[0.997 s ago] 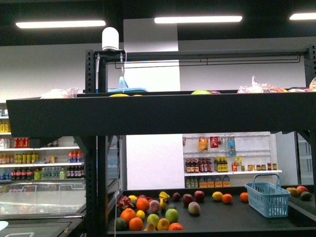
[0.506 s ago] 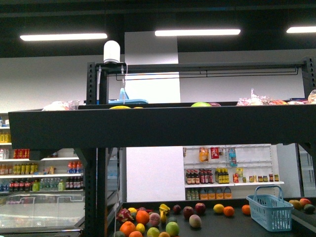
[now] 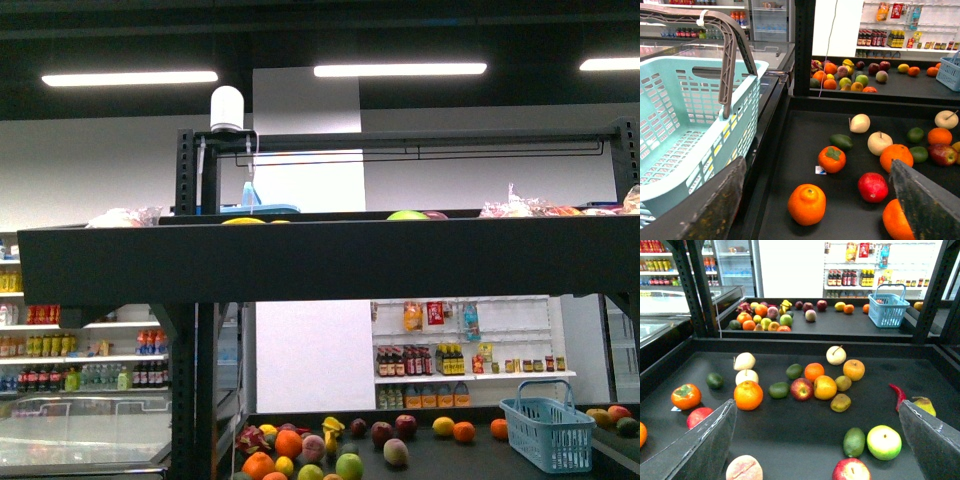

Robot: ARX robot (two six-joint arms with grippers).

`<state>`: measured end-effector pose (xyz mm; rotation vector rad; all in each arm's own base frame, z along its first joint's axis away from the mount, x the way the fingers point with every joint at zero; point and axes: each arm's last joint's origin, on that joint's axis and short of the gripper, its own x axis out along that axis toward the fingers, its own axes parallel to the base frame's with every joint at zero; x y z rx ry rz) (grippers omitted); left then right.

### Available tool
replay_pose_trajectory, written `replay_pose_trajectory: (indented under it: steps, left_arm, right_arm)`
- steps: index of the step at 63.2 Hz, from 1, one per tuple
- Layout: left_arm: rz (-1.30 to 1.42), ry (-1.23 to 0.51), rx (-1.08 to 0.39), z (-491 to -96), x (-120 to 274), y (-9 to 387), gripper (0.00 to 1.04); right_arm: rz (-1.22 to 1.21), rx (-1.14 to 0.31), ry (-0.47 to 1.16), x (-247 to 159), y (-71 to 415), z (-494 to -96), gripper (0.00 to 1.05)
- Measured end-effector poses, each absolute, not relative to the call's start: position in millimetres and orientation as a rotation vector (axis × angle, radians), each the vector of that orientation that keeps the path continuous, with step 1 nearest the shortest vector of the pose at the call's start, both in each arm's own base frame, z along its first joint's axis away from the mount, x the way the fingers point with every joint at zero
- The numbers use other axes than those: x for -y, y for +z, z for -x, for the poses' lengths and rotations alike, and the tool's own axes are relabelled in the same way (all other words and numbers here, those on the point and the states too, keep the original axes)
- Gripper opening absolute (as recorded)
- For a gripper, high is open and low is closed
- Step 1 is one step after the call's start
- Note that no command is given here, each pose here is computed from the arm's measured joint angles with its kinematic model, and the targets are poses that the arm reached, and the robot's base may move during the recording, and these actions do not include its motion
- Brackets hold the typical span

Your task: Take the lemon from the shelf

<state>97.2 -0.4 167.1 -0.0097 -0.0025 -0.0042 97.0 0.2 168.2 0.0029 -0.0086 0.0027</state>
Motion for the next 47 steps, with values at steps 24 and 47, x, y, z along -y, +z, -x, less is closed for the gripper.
replay_pose_trajectory:
  steps: [24,47]
  left_arm:
    - [0.010,-0.004,0.002,-97.2,0.4,167.1,0.97]
    - [0.010,-0.004,0.002,-97.2,0.4,167.1,0.97]
  right_arm:
    - [-0.002,0.009,0.003,-0.2,168.2,-97.0,0.97]
    - [-0.002,0.009,0.003,-0.2,168.2,-97.0,0.97]
